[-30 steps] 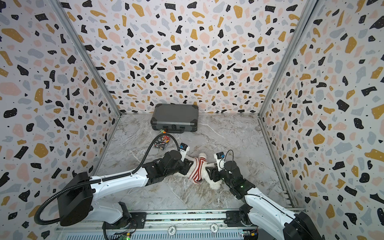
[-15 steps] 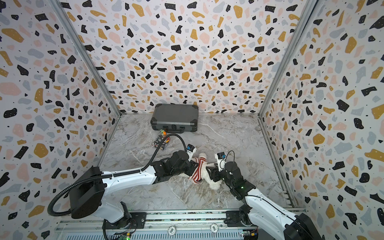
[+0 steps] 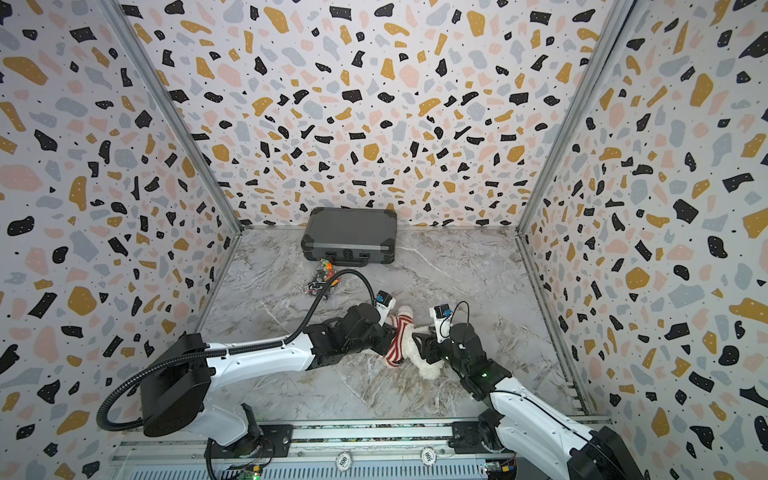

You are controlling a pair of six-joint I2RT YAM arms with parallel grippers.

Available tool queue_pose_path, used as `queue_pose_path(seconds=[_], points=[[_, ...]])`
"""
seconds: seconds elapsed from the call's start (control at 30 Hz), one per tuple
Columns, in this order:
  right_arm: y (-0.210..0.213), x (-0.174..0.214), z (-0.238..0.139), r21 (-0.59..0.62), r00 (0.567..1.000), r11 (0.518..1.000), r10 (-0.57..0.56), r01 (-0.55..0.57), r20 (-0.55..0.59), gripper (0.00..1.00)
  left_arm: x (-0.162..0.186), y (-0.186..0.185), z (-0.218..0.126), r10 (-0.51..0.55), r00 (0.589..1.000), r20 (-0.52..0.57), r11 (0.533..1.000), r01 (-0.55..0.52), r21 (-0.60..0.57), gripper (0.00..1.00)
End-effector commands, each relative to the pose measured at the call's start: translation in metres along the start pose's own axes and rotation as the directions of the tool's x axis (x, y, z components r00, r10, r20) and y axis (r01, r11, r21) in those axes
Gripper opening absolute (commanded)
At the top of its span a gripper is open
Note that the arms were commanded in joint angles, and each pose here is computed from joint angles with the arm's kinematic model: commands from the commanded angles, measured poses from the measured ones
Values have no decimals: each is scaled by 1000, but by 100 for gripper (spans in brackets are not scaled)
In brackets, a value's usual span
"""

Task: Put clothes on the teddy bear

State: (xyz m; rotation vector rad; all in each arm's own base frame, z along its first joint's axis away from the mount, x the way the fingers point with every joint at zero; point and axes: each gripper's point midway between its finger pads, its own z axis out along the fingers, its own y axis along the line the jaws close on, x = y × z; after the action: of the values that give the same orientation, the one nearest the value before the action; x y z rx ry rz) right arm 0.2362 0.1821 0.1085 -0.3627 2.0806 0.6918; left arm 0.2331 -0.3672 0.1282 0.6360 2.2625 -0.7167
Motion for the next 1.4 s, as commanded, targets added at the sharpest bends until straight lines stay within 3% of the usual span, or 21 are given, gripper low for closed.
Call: queue_pose_path(seconds=[0.0,0.37,1.03,1.37], points=[[0,1,-1,-3,1000,1000,9,-9,2,61,-7,-13,1,9,1000,15,999,-9,33,19],[1,1,-2,-6,1000,1000,6,-6,6,59,-9,-11,-6,4,1000,29,1000,-5,22,6],[12,3,-2,-53,1000,998,-21,21,-8,55,-6,6,-31,-52,994,97,999,53,-11,0],[33,-3,3,-98,997,993,-67,64,-24,71,-4,5,-38,-74,991,114,997,73,18,0]])
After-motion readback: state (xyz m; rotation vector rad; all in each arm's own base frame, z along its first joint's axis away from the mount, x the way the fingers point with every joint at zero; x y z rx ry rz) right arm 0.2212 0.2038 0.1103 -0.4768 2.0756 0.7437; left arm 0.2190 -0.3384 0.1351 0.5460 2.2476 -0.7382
